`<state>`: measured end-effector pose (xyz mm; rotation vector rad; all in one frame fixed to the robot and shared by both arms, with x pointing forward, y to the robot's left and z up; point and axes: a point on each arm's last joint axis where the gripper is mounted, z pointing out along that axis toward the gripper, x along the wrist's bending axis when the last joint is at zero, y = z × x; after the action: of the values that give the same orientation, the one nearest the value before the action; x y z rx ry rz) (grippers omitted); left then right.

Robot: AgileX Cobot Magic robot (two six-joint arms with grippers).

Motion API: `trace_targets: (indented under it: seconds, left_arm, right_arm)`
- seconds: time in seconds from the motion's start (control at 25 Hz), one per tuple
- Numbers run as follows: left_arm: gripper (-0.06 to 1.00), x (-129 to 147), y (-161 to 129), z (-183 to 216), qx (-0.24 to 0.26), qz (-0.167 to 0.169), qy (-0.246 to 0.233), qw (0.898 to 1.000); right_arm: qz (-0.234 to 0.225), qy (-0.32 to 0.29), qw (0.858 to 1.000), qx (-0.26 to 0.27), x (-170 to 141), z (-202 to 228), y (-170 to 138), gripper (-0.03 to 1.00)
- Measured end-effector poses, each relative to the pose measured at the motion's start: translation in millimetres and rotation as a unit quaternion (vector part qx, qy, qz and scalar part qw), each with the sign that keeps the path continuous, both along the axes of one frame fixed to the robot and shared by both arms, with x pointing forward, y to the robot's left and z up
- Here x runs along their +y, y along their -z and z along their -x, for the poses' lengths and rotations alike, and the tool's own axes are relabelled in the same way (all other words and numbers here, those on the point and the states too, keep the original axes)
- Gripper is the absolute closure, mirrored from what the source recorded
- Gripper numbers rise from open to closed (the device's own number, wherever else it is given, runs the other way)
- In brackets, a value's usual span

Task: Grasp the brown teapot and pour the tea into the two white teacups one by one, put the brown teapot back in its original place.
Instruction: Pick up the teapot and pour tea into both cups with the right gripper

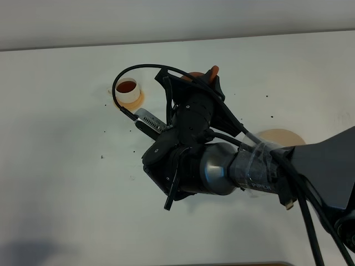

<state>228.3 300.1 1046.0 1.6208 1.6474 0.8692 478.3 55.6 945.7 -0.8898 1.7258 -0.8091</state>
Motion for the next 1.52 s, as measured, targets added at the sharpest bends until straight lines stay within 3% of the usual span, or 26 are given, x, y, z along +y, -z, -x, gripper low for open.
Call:
trace_targets:
  seconds: [0.64,0.96,1.28,1.4,1.52]
  left_arm:
    - [0.7,0.0,0.0,0.0,0.0,0.0,0.0,1.0]
    - [0.7,0.0,0.0,0.0,0.0,0.0,0.0,1.0]
    - [0.7,0.0,0.0,0.0,0.0,0.0,0.0,1.0]
    - [0.7,0.0,0.0,0.0,0.0,0.0,0.0,1.0]
    - [0.7,0.0,0.0,0.0,0.0,0.0,0.0,1.0]
  right_arm:
    - [0.002,-0.007,1.0,-0.005,1.5,0.3,-0.9,0.87]
    - [-0.022,0.015,0.999,0.031,0.6,3.1,13.8,0.87]
    - [-0.102,0.084,0.989,0.069,-0.8,3.8,14.5,0.87]
    - [-0.159,0.138,0.974,0.083,1.2,-1.6,3.6,0.87]
    - [-0.228,0.181,0.95,0.113,5.6,-7.8,-16.1,0.87]
